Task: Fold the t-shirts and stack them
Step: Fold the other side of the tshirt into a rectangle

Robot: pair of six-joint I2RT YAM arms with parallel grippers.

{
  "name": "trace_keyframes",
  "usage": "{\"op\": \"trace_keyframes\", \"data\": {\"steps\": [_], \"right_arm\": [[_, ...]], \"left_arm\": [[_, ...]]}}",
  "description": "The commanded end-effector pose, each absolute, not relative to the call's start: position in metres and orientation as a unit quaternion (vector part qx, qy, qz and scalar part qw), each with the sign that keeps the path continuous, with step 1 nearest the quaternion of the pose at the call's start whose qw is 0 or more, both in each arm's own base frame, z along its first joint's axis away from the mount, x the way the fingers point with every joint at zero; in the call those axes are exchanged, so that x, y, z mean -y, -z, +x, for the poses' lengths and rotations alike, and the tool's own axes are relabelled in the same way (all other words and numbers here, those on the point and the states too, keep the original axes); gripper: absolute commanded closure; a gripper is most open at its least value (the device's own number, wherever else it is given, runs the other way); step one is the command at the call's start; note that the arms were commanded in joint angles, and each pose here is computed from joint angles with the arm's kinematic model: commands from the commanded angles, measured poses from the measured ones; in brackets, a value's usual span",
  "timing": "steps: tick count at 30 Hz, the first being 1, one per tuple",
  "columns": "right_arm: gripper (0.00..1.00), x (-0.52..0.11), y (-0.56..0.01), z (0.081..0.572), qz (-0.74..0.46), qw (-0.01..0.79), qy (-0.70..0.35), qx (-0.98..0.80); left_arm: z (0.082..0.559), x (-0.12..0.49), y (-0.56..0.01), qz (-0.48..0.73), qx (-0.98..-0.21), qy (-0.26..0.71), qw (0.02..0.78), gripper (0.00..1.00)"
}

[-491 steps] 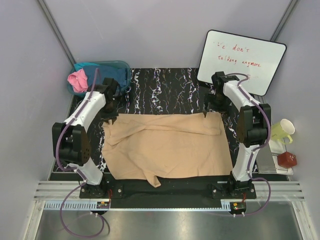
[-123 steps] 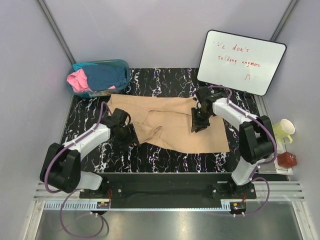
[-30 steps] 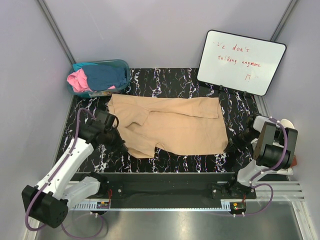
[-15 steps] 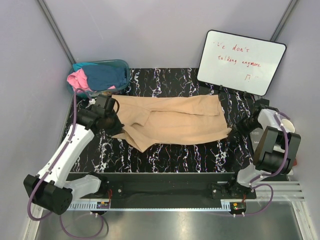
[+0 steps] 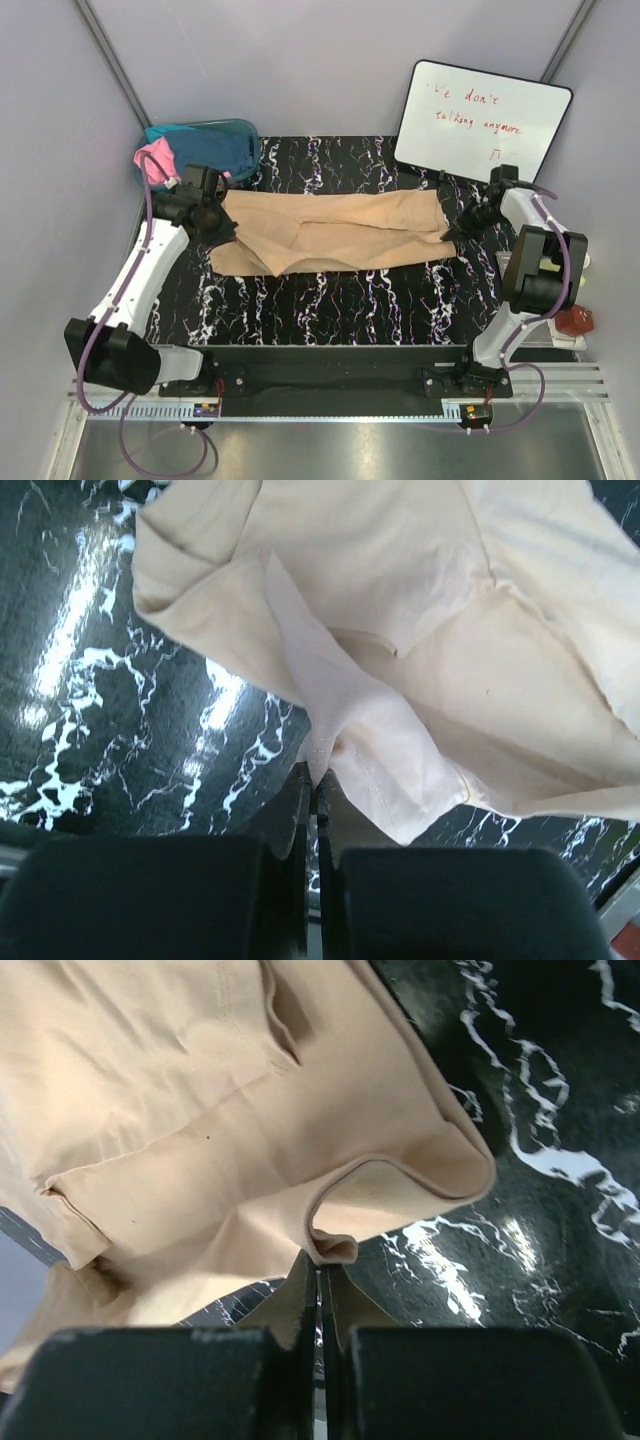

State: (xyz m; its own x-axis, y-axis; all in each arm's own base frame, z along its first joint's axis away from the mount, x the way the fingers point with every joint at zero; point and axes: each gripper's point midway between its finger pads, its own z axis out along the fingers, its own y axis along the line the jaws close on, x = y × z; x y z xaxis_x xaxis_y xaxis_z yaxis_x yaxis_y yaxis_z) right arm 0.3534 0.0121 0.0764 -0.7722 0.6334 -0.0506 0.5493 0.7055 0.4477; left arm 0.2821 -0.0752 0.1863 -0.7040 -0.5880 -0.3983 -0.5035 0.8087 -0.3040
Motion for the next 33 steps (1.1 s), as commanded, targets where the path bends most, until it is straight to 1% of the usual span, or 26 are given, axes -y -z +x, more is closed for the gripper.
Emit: {"op": "trace_keyframes", "data": {"steps": [1, 3, 6, 13, 20, 21, 22, 23, 24, 25, 26, 29, 31, 32, 33], "right_arm": [[1.0, -0.021, -0.075, 0.374, 0.291, 0.108, -0.217, -0.926], [1.0, -0.024, -0.068, 0.382, 0.285, 0.103, -0.218, -0.928], [0.96, -0.025, -0.061, 0.392, 0.282, 0.099, -0.217, -0.929], [0.91, -0.027, -0.051, 0.417, 0.28, 0.105, -0.219, -0.929], [0.89, -0.03, -0.054, 0.442, 0.28, 0.137, -0.221, -0.924], [0.89, -0.03, -0.055, 0.447, 0.28, 0.145, -0.222, -0.922], [0.88, -0.031, -0.051, 0.447, 0.282, 0.143, -0.221, -0.923], [0.86, -0.031, -0.051, 0.45, 0.282, 0.144, -0.222, -0.922], [0.82, -0.031, -0.046, 0.449, 0.286, 0.137, -0.22, -0.922], [0.79, -0.03, -0.042, 0.448, 0.289, 0.133, -0.216, -0.923], [0.78, -0.03, -0.039, 0.445, 0.289, 0.128, -0.215, -0.924], [0.77, -0.028, -0.035, 0.441, 0.287, 0.133, -0.204, -0.926], [0.77, -0.024, -0.034, 0.441, 0.288, 0.141, -0.193, -0.927], [0.77, -0.023, -0.033, 0.439, 0.289, 0.142, -0.19, -0.928], [0.77, -0.023, -0.031, 0.438, 0.29, 0.141, -0.188, -0.928]], "left_arm": [[0.319, 0.068, -0.209, -0.291, -0.905, 0.081, 0.299, 1.0], [0.328, 0.067, -0.214, -0.294, -0.901, 0.083, 0.308, 1.0], [0.338, 0.068, -0.207, -0.297, -0.904, 0.08, 0.298, 1.0], [0.353, 0.061, -0.193, -0.308, -0.905, 0.061, 0.288, 1.0], [0.383, 0.052, -0.187, -0.327, -0.897, 0.063, 0.291, 1.0], [0.391, 0.052, -0.179, -0.328, -0.899, 0.061, 0.283, 0.98], [0.396, 0.052, -0.177, -0.325, -0.901, 0.066, 0.279, 0.82], [0.408, 0.051, -0.185, -0.325, -0.898, 0.075, 0.286, 0.58], [0.415, 0.054, -0.175, -0.319, -0.905, 0.08, 0.271, 0.37], [0.419, 0.054, -0.176, -0.317, -0.906, 0.078, 0.271, 0.1], [0.427, 0.054, -0.186, -0.317, -0.902, 0.081, 0.282, 0.01], [0.432, 0.056, -0.205, -0.306, -0.898, 0.094, 0.302, 0.01], [0.431, 0.062, -0.227, -0.289, -0.89, 0.121, 0.331, 0.01], [0.428, 0.064, -0.227, -0.286, -0.89, 0.128, 0.331, 0.01], [0.423, 0.072, -0.238, -0.274, -0.886, 0.156, 0.338, 0.01]]}}
